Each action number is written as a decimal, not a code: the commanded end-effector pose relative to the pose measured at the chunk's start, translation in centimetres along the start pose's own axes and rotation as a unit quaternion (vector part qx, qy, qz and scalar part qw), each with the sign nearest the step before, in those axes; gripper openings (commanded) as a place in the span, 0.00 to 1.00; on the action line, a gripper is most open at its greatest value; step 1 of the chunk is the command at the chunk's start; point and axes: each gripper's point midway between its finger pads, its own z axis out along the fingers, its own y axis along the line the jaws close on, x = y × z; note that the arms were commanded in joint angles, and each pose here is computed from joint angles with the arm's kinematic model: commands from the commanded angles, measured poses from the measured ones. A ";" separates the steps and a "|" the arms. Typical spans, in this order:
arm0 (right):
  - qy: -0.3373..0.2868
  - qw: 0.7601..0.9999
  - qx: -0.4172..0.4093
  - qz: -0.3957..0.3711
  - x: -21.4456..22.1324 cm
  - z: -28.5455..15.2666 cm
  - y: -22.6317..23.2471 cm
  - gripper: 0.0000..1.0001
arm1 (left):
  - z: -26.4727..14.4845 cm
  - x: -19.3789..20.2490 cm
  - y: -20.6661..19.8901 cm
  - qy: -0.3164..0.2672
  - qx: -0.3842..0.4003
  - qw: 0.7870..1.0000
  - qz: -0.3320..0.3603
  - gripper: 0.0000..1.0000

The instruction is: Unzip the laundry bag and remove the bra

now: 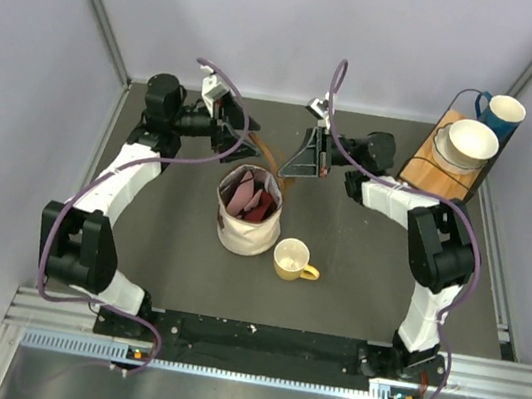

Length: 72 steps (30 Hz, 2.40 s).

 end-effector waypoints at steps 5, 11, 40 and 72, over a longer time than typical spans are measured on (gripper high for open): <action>0.005 0.984 -0.039 -0.172 -0.5 -0.1 4.1 0.00 | -1.1 -3.0 -1.2 0.010 -0.054 0.995 0.087 0.92; 0.006 0.984 -0.040 -0.175 -0.5 0.0 4.4 0.00 | -1.9 -3.9 -2.4 0.028 -0.130 0.966 0.220 0.89; 0.013 0.985 -0.042 -0.165 -0.1 0.3 3.9 0.00 | 2.8 1.7 -0.4 0.186 -0.057 0.902 0.387 0.91; -0.107 0.953 0.262 -0.111 -7.0 -3.7 -2.5 0.99 | -6.3 -0.8 -3.6 0.199 -0.383 0.902 -0.038 0.00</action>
